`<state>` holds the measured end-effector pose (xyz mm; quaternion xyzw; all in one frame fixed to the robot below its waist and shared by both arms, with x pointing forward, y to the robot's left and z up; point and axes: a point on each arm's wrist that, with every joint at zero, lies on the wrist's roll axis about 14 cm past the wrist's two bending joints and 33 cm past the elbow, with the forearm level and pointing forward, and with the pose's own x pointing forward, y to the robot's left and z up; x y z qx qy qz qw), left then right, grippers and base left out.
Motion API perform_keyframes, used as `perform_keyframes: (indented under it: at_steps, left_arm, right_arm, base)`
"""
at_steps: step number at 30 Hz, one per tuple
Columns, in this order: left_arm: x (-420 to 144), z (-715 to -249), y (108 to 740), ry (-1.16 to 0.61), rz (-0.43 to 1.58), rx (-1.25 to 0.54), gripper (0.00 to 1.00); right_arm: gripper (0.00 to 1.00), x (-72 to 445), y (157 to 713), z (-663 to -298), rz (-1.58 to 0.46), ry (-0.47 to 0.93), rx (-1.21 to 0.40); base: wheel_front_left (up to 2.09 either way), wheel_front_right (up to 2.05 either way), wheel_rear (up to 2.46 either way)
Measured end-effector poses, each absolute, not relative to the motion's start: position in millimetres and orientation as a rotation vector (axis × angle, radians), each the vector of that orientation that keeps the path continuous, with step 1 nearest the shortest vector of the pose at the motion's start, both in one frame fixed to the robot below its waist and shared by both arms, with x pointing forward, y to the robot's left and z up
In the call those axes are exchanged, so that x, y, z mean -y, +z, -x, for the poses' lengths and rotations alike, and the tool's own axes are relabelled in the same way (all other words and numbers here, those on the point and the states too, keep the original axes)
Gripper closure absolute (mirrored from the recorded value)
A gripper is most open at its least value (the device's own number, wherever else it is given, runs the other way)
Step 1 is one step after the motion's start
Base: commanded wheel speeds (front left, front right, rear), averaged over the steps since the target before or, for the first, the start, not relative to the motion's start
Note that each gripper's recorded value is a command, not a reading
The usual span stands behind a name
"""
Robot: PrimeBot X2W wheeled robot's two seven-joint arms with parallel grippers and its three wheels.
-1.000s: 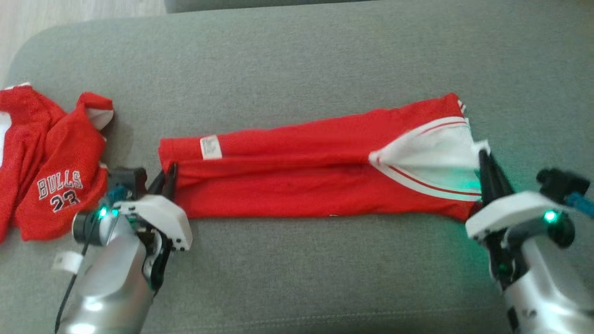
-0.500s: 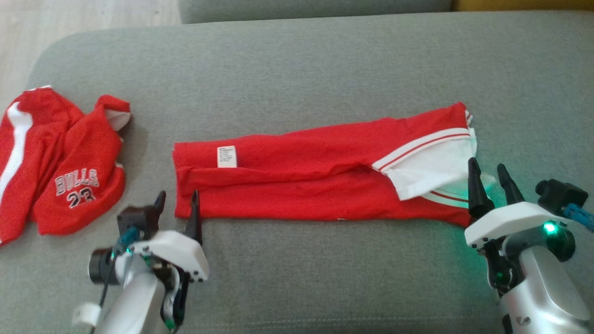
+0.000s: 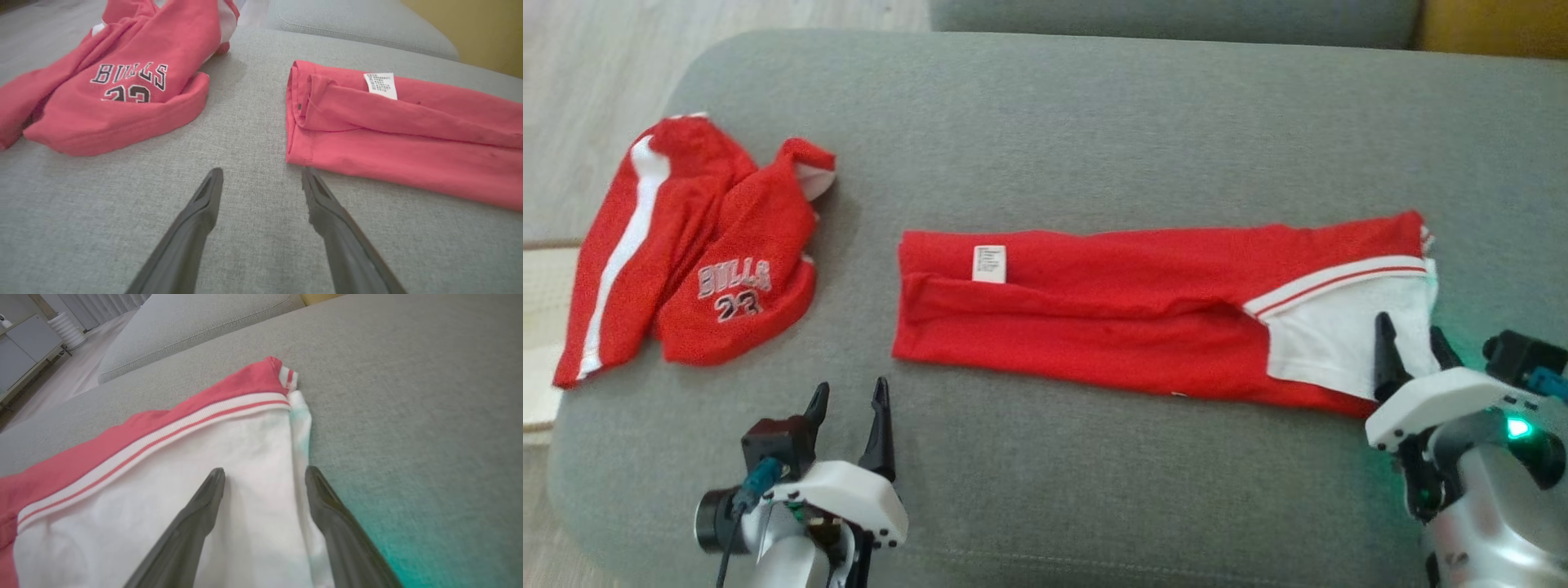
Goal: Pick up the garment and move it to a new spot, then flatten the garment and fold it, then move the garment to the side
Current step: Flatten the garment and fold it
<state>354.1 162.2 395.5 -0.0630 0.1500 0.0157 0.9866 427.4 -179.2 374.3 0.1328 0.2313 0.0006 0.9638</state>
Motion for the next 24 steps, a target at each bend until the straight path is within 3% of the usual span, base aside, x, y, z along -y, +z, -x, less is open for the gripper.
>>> perform_keyframes:
  at_steps: [8,9,10,12,13,24]
  left_arm:
    - [-178,-349,401,0.079,0.122,-0.279,0.00]
    - [-179,-349,401,0.082,0.123,-0.279,0.00]
    - [-179,-349,401,0.084,0.124,-0.279,0.00]
    - [-179,-349,401,0.080,0.124,-0.278,0.00]
    - [-178,-349,401,0.077,0.121,-0.278,0.00]
    - [-172,-352,401,0.055,0.122,-0.280,0.00]
  right_arm:
    - [0.00,163,364,-437,-0.255,0.037,-0.525]
    - [0.07,162,363,-438,-0.254,0.038,-0.530]
    - [0.35,162,362,-438,-0.252,0.040,-0.539]
    - [0.75,164,361,-438,-0.248,0.036,-0.547]
    - [0.99,166,359,-438,-0.246,0.032,-0.557]
    - [1.00,178,365,-439,-0.245,-0.001,-0.528]
  base:
    - [0.00,0.00,0.00]
    - [0.00,0.00,0.00]
    - [0.00,0.00,0.00]
    - [0.00,0.00,0.00]
    - [0.00,0.00,0.00]
    - [0.00,0.00,0.00]
